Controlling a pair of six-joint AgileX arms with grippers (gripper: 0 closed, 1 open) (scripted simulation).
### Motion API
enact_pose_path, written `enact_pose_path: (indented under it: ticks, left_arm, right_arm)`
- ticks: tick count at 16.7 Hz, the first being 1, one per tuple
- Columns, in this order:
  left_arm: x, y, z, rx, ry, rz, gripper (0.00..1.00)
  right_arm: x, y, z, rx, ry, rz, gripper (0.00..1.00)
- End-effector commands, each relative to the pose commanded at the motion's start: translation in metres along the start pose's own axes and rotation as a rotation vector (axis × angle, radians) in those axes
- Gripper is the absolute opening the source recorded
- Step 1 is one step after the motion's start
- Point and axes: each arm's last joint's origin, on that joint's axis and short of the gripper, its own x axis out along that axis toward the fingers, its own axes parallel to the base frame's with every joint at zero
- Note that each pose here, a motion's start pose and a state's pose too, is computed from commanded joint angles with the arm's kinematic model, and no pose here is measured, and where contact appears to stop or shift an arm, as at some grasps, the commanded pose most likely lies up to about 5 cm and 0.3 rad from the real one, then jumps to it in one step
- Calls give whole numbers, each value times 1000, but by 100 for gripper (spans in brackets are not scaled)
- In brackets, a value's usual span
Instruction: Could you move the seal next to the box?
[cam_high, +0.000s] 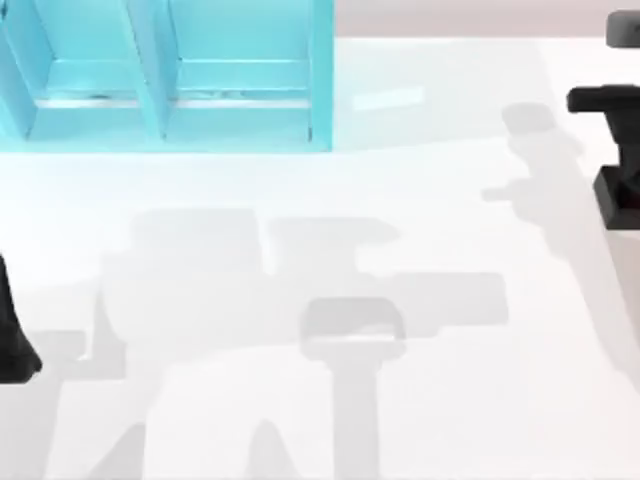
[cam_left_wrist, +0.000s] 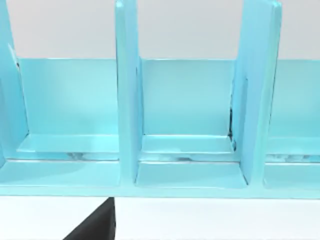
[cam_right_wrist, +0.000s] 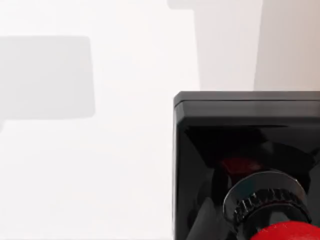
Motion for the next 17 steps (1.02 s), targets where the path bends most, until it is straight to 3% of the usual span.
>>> enact_pose_path:
  ticks: [3, 10, 17]
  left_arm:
    - [0, 0, 0, 0, 0, 0, 100]
    - [0, 0, 0, 0, 0, 0, 100]
    - [0, 0, 0, 0, 0, 0, 100]
  right_arm:
    - [-12, -30, 9, 0, -5, 2, 0]
    - [-12, -31, 8, -2, -18, 4, 0]
    - [49, -32, 9, -1, -3, 1, 0]
